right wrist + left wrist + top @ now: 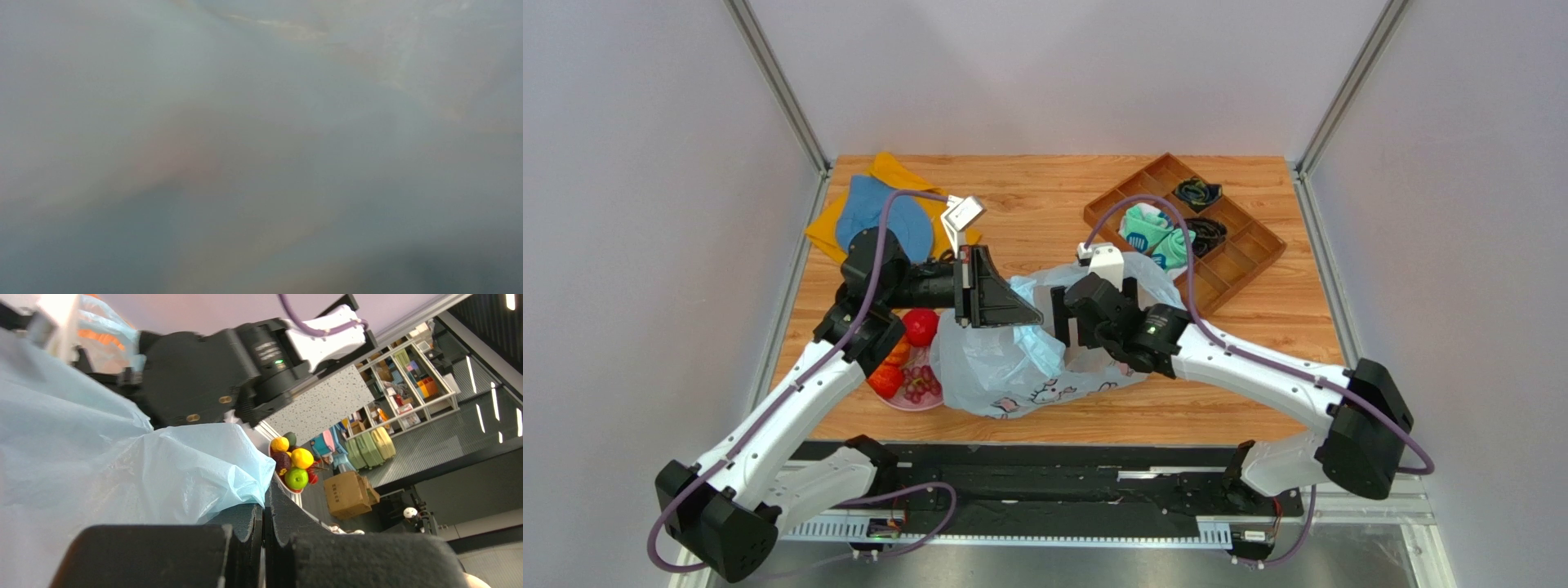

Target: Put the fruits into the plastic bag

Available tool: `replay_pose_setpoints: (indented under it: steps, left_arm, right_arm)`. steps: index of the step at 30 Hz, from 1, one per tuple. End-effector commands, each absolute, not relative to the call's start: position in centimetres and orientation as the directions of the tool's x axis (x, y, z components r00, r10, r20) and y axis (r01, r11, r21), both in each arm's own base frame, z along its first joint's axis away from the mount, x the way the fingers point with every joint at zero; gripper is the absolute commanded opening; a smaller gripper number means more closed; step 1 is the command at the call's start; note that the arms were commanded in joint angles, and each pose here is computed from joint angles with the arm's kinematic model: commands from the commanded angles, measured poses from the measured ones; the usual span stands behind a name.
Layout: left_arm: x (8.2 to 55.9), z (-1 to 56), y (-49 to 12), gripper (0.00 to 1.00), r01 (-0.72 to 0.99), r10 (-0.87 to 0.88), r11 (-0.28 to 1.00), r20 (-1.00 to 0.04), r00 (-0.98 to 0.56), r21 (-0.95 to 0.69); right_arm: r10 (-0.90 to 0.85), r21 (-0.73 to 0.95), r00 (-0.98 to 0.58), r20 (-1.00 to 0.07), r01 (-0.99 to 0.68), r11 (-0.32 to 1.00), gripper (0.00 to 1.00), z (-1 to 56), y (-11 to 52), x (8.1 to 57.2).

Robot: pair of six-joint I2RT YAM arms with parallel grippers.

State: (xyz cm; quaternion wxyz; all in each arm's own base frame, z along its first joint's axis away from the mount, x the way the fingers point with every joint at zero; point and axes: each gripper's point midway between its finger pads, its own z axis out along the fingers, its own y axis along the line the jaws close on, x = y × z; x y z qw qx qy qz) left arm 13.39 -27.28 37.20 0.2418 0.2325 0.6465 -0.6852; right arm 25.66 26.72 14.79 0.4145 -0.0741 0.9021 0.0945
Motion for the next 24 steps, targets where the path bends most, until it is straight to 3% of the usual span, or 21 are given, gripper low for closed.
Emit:
replay_pose_setpoints:
  steps: [1,9,12,15,17,24]
  left_arm:
    - [14.7,38.0,-27.3,0.00,0.686,-0.059,-0.014,-0.684,-0.727,-0.728]
    - [18.3,35.9,-25.7,0.00,0.661,-0.127,0.108,-0.669,-0.732,-0.743]
    - [18.8,35.6,-25.6,0.00,0.656,-0.128,0.120,-0.667,-0.734,-0.745]
    - [19.0,35.4,-25.6,0.00,0.654,-0.129,0.128,-0.667,-0.734,-0.745]
    - [19.2,35.3,-25.6,0.00,0.652,-0.128,0.131,-0.665,-0.736,-0.747]
    - [19.4,35.0,-25.6,0.00,0.647,-0.122,0.142,-0.662,-0.739,-0.749]
  right_arm:
    - [-0.073,0.174,-0.598,-0.798,-0.344,0.923,0.94,20.9,26.7,24.0]
    - [-0.022,0.340,-0.548,-0.836,-0.549,0.763,0.94,29.0,23.8,17.2]
    - [0.052,0.349,-0.525,-0.849,-0.486,0.801,0.94,30.5,20.5,16.7]
    - [0.077,0.251,-0.508,-0.858,-0.284,0.925,0.97,29.4,15.5,18.0]
    - [0.009,0.094,-0.519,-0.855,-0.137,0.986,0.98,27.5,11.8,18.8]
    - [-0.049,0.011,-0.535,-0.844,-0.107,0.994,1.00,25.5,11.9,20.7]
